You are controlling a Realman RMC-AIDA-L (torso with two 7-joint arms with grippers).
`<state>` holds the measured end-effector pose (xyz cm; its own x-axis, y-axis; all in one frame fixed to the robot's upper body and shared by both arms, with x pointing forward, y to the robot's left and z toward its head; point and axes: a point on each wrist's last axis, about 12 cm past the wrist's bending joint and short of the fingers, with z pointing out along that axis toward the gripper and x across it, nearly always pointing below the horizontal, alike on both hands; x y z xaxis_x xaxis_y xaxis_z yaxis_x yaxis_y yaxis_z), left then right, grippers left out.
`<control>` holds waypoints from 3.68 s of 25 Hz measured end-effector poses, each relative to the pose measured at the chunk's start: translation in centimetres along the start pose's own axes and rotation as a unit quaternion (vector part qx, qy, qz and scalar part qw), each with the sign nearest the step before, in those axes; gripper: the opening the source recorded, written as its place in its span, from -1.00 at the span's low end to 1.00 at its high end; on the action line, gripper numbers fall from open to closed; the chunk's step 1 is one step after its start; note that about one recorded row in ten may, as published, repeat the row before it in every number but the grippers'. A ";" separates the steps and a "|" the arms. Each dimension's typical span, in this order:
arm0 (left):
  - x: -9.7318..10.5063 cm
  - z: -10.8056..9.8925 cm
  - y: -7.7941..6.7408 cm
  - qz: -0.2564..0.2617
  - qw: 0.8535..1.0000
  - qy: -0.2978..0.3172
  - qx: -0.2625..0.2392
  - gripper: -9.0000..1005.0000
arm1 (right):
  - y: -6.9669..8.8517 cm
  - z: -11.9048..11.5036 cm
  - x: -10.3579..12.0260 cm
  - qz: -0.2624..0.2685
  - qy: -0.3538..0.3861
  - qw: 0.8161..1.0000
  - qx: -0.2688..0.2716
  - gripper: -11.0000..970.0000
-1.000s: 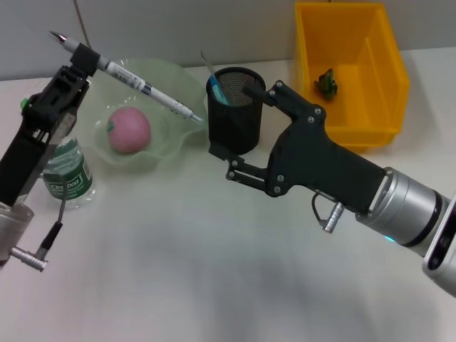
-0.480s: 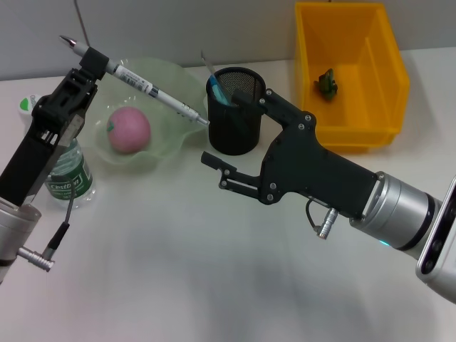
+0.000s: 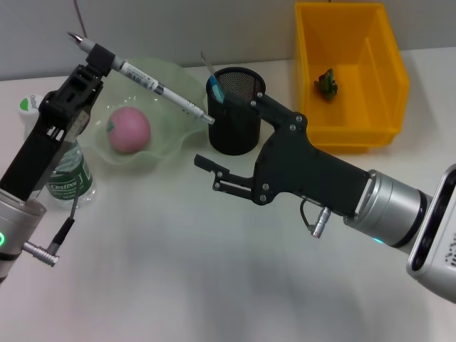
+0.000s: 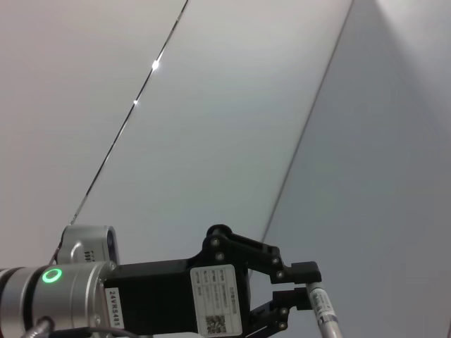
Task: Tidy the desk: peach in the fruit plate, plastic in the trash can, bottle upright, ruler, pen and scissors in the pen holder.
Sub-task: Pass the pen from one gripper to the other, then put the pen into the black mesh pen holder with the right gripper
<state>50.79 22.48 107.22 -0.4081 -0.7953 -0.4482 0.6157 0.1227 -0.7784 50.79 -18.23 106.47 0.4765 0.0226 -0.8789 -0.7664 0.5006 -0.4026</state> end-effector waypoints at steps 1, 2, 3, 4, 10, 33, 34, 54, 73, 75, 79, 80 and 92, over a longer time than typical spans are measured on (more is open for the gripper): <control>0.1 0.1 0.0 -0.001 1.000 0.001 0.000 -0.70 | -0.1 0.1 0.0 -0.001 0.000 1.000 0.002 0.63; 0.2 0.1 0.0 -0.003 1.000 0.003 0.001 -0.70 | -0.2 0.2 0.0 -0.001 -0.001 1.000 0.004 0.63; 0.2 0.1 0.0 -0.004 1.000 0.004 0.001 -0.70 | -0.2 0.2 0.0 -0.002 -0.001 1.000 0.006 0.63; 0.3 0.1 0.0 -0.005 1.000 0.005 0.000 -0.70 | -0.3 0.2 0.0 -0.003 -0.002 1.000 0.008 0.63; 0.5 0.2 -0.1 -0.010 1.000 0.006 -0.001 -0.70 | -0.5 0.7 0.0 -0.006 -0.003 1.000 0.005 0.63; 0.9 0.3 0.0 -0.017 1.000 0.006 -0.007 -0.68 | -0.7 2.4 0.3 0.002 0.009 1.000 0.006 0.13; 0.8 0.3 0.0 -0.017 1.000 0.005 -0.007 -0.68 | -0.8 2.5 0.3 0.002 0.008 1.000 0.008 0.05; 0.7 0.4 0.1 -0.016 1.000 0.004 -0.006 -0.66 | -1.0 3.0 0.4 -0.007 0.014 1.000 0.005 -0.63; 0.4 0.6 0.1 -0.007 1.000 0.004 -0.004 -0.22 | -0.9 2.9 0.3 0.003 0.012 1.000 0.014 -0.73; 0.4 0.6 0.1 -0.006 1.000 0.004 -0.003 -0.17 | -0.9 2.9 0.3 0.005 0.012 1.000 0.015 -0.73; 0.2 0.6 0.1 0.000 1.000 0.006 0.000 -0.07 | -0.9 2.9 0.3 0.006 0.011 1.000 0.022 -0.73; 0.1 0.6 0.1 0.002 1.000 0.007 0.001 0.00 | -0.9 2.9 0.3 0.007 0.011 1.000 0.024 -0.73; -1.8 0.2 -0.5 0.073 0.996 0.037 0.043 0.60 | -2.2 1.4 -0.6 0.065 -0.037 0.989 0.127 -0.73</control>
<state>51.31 23.71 108.46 -0.3563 -0.7263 -0.5878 0.7261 0.1808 -0.6634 52.83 -18.10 108.20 0.4190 0.1596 -0.8939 -0.6944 0.6906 -0.2022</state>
